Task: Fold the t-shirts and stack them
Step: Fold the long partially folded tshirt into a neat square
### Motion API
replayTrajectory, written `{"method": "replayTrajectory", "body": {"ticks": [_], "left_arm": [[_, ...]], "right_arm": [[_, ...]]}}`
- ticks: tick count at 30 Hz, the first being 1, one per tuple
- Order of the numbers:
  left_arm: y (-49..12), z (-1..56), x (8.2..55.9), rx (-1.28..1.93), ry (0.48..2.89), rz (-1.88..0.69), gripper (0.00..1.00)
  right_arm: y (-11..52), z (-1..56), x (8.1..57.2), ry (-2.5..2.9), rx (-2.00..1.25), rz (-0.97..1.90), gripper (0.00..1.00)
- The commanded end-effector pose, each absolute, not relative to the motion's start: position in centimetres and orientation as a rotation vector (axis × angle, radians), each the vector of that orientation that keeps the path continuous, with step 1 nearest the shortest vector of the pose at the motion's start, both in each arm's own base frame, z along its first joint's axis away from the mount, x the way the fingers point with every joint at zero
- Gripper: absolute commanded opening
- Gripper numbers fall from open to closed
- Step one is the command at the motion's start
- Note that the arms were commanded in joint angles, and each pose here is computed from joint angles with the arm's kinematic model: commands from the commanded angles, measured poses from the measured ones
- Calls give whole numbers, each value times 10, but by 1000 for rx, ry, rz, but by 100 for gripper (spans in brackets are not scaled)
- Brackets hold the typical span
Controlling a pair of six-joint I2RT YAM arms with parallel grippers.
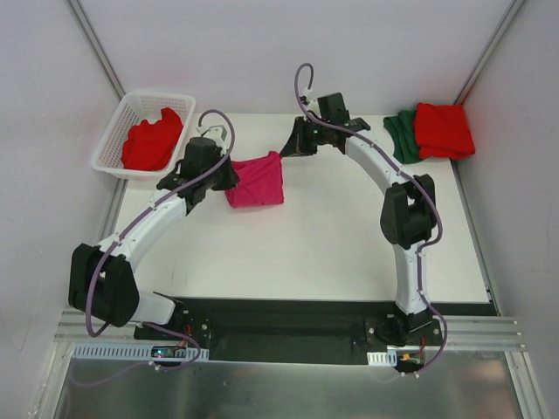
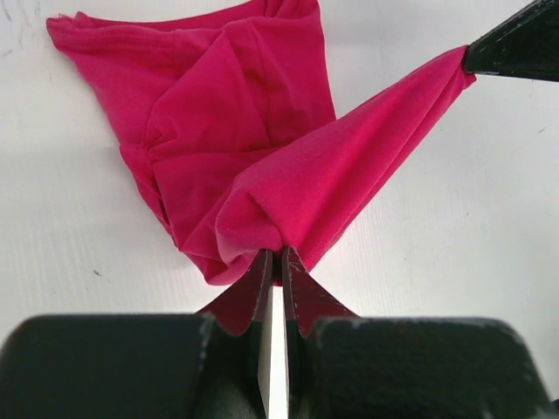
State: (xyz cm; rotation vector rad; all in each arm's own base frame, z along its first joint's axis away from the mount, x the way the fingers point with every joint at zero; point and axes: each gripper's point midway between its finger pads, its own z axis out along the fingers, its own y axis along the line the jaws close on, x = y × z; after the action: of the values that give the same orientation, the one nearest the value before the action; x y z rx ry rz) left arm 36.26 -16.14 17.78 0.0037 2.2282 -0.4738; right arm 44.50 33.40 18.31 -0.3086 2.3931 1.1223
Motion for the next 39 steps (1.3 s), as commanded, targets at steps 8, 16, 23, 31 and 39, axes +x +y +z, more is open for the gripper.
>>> {"method": "replayTrajectory", "body": {"ticks": [8, 16, 23, 31, 39], "left_arm": [[-130, 170, 394, -36, 2227, -368, 0], [-116, 148, 422, -82, 2219, -346, 0], [-118, 123, 454, -98, 2230, -357, 0], [-117, 117, 495, -119, 2205, -373, 0], [-116, 113, 528, -122, 2190, -385, 0]], "right_arm": [[327, 183, 501, 2269, -309, 1111, 1], [337, 167, 518, 2203, -357, 1152, 1], [343, 150, 531, 2172, -358, 1215, 1], [343, 127, 542, 2178, -334, 1245, 1], [333, 111, 546, 2209, -290, 1264, 40]]}}
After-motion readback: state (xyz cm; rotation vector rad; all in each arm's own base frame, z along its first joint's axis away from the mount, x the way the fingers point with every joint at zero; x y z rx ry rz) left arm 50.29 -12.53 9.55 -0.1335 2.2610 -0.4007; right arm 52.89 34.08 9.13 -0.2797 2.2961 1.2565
